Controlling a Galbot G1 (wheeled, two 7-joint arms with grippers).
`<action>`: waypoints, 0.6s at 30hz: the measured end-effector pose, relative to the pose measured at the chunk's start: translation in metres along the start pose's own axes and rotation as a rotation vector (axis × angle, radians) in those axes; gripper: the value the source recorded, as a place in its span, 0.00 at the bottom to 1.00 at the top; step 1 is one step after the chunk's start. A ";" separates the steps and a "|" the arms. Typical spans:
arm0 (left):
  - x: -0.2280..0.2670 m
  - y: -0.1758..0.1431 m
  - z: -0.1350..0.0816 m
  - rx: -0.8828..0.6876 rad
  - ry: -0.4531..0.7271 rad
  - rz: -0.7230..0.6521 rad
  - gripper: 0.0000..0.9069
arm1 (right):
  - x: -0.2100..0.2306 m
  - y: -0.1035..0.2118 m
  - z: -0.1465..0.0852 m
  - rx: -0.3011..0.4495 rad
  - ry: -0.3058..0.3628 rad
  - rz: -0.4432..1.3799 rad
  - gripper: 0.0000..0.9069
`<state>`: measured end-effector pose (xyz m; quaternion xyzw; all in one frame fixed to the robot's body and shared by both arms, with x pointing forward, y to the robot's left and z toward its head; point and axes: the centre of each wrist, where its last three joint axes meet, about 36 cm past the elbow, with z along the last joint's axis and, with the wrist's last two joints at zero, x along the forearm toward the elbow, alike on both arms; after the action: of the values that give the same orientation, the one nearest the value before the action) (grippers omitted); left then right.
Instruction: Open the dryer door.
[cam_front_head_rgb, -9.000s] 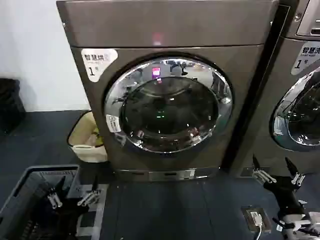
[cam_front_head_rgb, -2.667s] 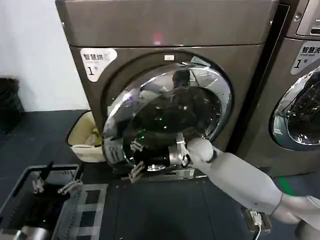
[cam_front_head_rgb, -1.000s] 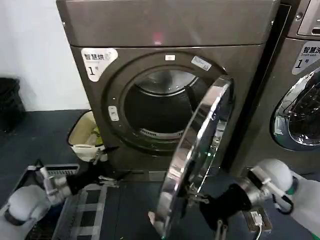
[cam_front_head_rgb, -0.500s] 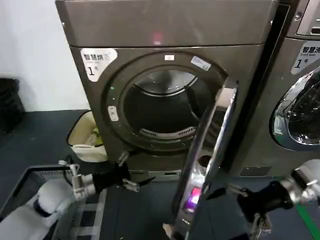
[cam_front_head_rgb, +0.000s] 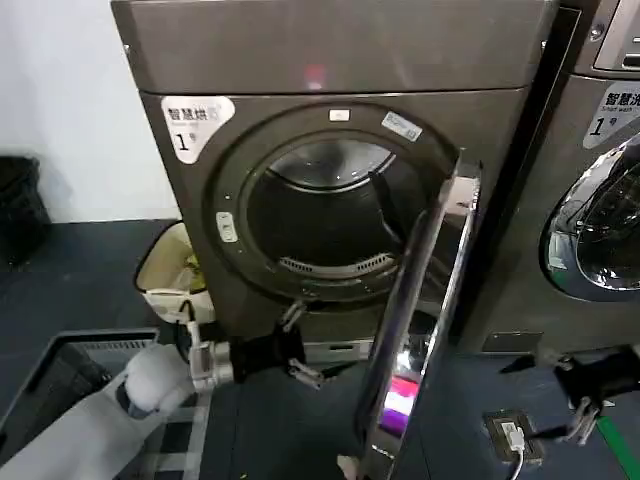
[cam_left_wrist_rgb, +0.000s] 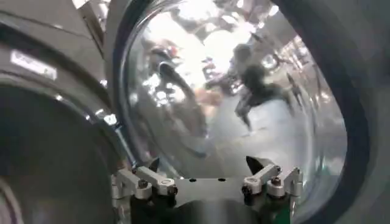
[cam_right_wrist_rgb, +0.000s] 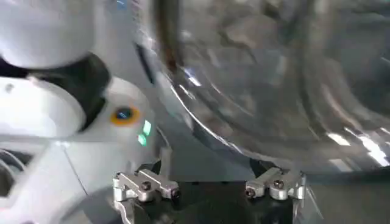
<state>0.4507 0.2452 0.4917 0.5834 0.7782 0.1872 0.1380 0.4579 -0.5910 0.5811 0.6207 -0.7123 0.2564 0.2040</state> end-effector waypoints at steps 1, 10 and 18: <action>-0.004 0.000 -0.001 -0.002 -0.007 0.007 1.00 | 0.008 0.000 0.007 -0.008 0.016 0.020 1.00; -0.032 0.000 -0.010 -0.016 -0.062 0.056 1.00 | 0.082 0.012 0.062 -0.082 0.113 0.202 1.00; -0.054 -0.001 -0.012 -0.020 -0.098 0.095 1.00 | 0.150 0.044 0.104 -0.181 0.192 0.418 1.00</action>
<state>0.4600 0.1913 0.5024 0.6267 0.7400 0.1724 0.1729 0.3956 -0.7677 0.5856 0.4119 -0.8227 0.2859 0.2679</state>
